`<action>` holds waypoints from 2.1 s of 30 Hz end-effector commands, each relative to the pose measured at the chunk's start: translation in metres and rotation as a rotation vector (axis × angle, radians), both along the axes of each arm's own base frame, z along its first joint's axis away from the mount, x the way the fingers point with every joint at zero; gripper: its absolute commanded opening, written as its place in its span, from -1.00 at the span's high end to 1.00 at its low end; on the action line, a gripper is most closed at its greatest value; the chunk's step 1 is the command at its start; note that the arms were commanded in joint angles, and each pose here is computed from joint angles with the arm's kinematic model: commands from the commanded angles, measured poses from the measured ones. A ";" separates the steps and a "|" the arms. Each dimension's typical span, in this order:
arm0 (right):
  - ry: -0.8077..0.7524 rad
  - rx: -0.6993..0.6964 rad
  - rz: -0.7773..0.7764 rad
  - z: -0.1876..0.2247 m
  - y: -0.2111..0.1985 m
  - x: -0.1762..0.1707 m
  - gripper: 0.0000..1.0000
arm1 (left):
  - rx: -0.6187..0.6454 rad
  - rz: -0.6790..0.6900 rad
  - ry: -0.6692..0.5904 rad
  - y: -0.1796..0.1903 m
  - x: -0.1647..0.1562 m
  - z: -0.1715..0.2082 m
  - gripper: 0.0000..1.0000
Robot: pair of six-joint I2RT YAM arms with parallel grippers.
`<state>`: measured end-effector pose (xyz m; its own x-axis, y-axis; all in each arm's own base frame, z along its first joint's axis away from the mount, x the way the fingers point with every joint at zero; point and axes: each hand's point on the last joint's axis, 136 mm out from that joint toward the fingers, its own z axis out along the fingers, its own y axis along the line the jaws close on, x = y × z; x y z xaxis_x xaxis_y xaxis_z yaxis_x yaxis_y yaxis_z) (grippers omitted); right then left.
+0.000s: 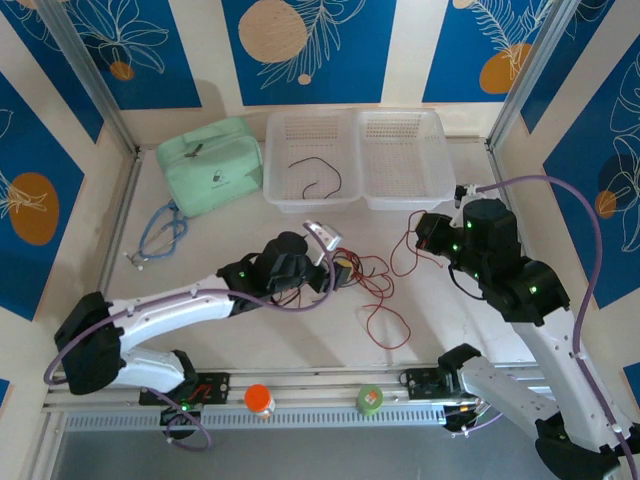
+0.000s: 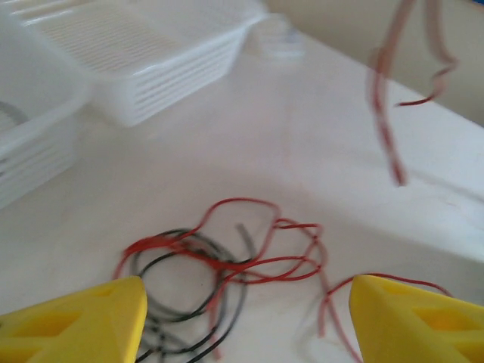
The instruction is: Untangle the cables
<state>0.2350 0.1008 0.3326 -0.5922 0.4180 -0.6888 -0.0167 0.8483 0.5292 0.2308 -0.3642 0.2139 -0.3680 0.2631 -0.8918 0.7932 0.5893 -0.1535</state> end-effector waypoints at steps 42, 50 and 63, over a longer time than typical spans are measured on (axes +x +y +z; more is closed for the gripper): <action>-0.969 -0.112 1.415 0.113 0.096 -0.133 1.00 | -0.369 -0.456 -0.031 0.033 -0.059 0.109 0.09; -1.006 -0.028 1.457 0.121 0.096 -0.145 1.00 | -0.389 -0.456 -0.073 0.033 -0.056 0.118 0.09; -0.971 0.068 1.488 0.118 0.097 -0.149 1.00 | -0.444 -0.478 -0.104 0.024 -0.049 0.132 0.08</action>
<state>0.0920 0.1973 0.4488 0.1415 -0.0209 -0.9897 -0.9788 -0.1527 -0.1367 0.1833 -0.3390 0.3253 -0.2371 0.0256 -0.9711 0.9656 0.1161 -0.2327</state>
